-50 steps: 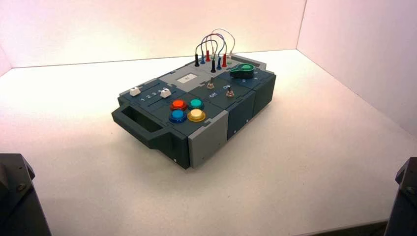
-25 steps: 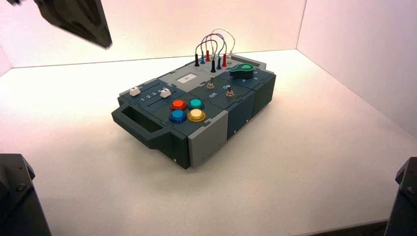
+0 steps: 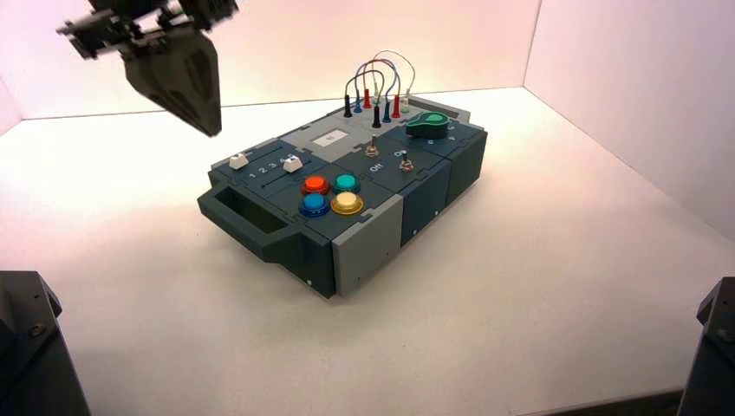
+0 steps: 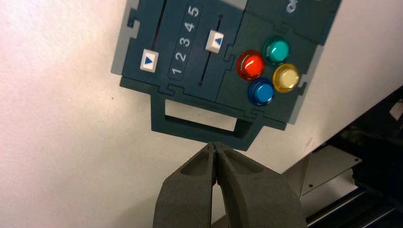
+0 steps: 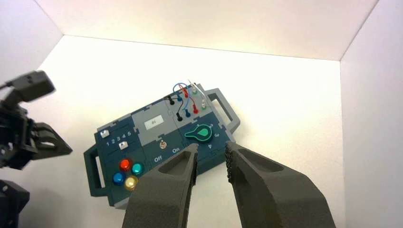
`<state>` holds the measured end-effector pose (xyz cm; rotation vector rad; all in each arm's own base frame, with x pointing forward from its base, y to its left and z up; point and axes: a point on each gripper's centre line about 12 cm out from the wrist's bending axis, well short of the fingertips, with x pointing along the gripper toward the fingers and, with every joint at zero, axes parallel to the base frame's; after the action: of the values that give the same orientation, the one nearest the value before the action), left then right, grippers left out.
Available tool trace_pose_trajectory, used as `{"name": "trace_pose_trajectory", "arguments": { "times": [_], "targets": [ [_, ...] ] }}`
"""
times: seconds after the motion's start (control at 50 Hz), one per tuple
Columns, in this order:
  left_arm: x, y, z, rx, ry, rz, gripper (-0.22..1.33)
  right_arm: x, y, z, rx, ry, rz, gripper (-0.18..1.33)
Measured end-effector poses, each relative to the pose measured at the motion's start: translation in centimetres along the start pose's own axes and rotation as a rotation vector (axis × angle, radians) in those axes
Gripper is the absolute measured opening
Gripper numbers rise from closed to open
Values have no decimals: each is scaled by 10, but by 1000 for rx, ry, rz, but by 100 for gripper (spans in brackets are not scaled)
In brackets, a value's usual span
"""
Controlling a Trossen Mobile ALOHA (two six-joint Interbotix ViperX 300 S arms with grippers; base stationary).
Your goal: Pull the white wire.
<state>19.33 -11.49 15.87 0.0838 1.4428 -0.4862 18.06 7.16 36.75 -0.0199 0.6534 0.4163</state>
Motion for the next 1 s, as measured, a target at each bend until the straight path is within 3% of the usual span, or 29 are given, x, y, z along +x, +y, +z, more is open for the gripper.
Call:
{"name": "trace_pose_trajectory", "arguments": {
  "times": [0.34,0.7,1.0],
  "targets": [
    [35,8,-1,-34,143,11,-16,-6,1,7,-12,-26,-1,69],
    [56,13,13,-49,202,18,-16,-7,1,7,-13,-29,-1,69],
    [71,17,14,-63,251,24,-16,-8,1,8,-13,-33,-1,69]
  ]
}}
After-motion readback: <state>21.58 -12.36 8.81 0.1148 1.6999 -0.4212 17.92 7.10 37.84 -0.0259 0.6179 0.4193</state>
